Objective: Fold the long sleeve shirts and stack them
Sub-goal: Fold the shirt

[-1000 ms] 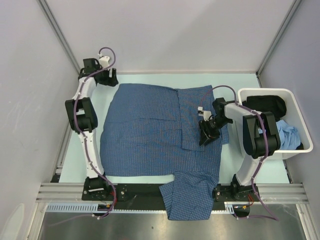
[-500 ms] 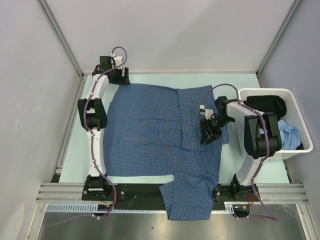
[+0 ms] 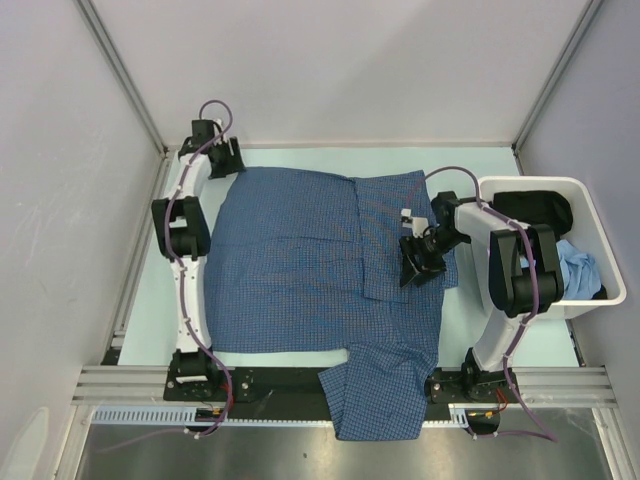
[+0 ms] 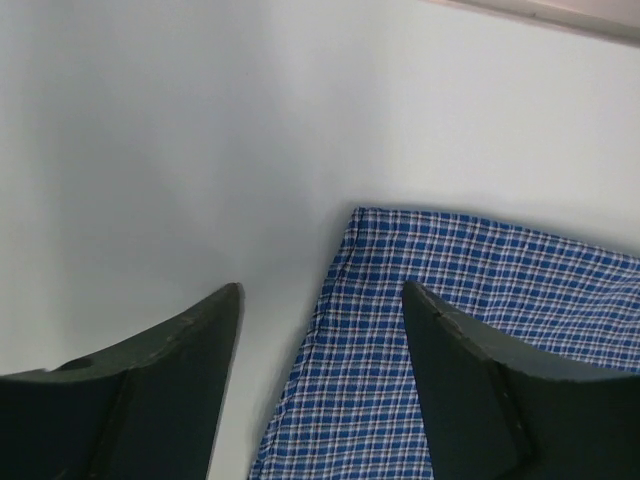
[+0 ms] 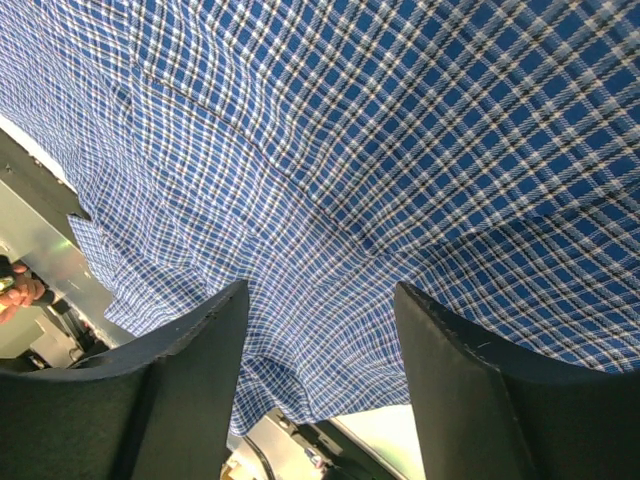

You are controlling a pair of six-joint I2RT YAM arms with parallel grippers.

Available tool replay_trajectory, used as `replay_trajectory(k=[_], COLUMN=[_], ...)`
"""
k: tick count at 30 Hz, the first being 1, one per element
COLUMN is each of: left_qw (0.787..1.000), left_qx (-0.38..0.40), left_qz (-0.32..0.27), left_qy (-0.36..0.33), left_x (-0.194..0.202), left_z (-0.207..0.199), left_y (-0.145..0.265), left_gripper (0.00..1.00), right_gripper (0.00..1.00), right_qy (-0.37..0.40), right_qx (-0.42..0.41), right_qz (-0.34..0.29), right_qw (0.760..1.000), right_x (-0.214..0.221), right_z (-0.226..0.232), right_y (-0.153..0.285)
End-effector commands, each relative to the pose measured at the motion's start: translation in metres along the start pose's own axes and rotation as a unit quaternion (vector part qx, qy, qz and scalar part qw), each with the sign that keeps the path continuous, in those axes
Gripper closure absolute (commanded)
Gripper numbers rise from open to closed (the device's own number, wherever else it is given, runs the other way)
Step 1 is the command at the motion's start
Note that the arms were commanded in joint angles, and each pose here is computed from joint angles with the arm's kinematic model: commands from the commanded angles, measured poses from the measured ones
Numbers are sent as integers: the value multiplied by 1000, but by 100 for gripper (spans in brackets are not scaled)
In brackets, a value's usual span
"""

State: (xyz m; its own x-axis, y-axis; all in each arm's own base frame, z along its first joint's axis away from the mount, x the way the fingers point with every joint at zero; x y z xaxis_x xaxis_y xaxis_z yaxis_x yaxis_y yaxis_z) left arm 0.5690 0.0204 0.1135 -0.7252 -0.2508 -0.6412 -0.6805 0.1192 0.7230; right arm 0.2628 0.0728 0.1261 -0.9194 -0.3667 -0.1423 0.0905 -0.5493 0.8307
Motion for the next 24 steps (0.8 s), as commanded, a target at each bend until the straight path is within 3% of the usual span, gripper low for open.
replay_trajectory(k=[1, 11, 20, 24], left_qw=[1000, 998, 993, 992], left_qx=[17, 56, 112, 115], left_qz=[-18, -29, -36, -39], left_qy=[16, 16, 11, 16], left_x=[-4, -8, -12, -13], left_z=[-14, -18, -25, -25], left_y=[-9, -17, -21, -20], left_gripper=[30, 41, 60, 75], right_gripper=[34, 33, 33, 34], right_qy=[-8, -17, -36, -42], right_qx=[-10, -32, -49, -53], right_qz=[-4, -10, -13, -15], right_qw=[1000, 999, 998, 998], right_x=[-4, -21, -33, -36], right_z=[-4, -13, -19, -22], right_y=[-1, -8, -15, -18])
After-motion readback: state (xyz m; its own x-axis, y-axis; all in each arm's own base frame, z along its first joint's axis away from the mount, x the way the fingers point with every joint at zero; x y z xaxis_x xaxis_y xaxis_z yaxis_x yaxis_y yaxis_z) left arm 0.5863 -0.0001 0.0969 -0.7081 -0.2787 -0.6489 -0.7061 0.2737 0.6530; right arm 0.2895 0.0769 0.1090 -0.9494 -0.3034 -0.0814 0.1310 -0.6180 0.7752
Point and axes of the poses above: each gripper's point midway between its finger pads, its own y axis back along the fingers, its own z axis along the line the jaws close on, x = y × z, the point moved 10 cm from there along y, back along the fingers, and after that the axes turned 2 degrees about y, right-handed, at the moved point
